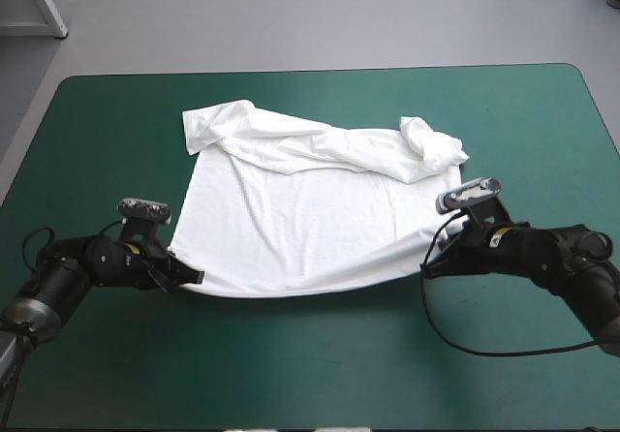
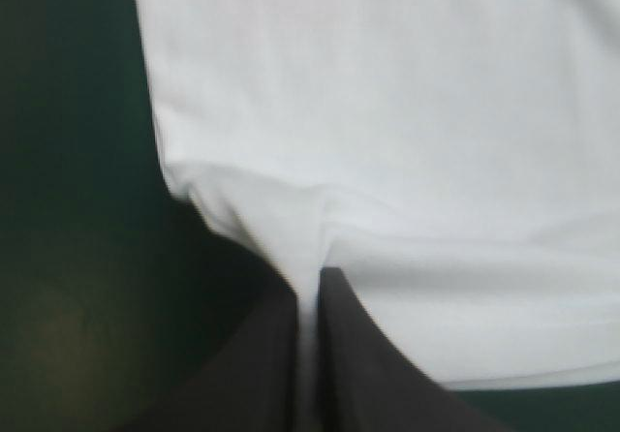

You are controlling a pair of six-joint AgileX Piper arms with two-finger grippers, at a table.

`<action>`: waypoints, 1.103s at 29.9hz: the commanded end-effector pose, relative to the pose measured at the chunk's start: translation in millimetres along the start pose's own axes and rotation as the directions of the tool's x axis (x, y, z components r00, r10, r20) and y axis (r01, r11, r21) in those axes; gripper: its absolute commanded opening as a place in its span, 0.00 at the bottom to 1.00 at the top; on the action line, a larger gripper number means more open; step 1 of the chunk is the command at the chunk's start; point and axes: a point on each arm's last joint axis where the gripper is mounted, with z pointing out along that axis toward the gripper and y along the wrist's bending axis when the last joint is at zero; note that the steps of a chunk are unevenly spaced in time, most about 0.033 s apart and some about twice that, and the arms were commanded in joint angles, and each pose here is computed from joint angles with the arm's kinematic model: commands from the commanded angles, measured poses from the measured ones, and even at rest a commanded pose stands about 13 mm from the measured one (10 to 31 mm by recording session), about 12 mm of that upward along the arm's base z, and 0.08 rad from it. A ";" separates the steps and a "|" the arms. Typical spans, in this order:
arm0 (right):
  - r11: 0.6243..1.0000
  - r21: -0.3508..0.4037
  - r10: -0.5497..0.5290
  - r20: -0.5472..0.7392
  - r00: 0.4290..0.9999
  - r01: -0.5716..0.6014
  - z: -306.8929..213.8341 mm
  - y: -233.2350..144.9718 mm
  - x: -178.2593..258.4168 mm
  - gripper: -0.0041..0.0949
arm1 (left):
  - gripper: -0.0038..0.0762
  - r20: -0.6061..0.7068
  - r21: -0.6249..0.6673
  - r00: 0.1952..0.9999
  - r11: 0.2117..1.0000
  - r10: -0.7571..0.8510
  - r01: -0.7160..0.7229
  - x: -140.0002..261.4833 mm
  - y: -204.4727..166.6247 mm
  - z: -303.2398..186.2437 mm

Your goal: Fold the cloth

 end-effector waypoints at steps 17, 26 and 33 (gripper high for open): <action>0.948 0.288 -0.313 0.763 0.566 0.136 -219.7 16.0 -148.0 0.04 | 0.07 0.851 -0.129 0.490 0.979 0.190 -0.156 -147.8 -32.1 -268.8; 0.901 0.427 -0.433 0.860 0.269 0.084 -324.7 30.8 -148.6 0.04 | 0.07 0.944 -0.268 0.159 0.953 0.289 -0.144 -130.3 -49.9 -378.7; 0.861 0.508 -0.508 0.856 0.093 0.034 -383.9 41.4 -132.7 0.04 | 0.07 0.947 -0.320 -0.031 0.942 0.319 -0.104 -109.2 -59.0 -429.2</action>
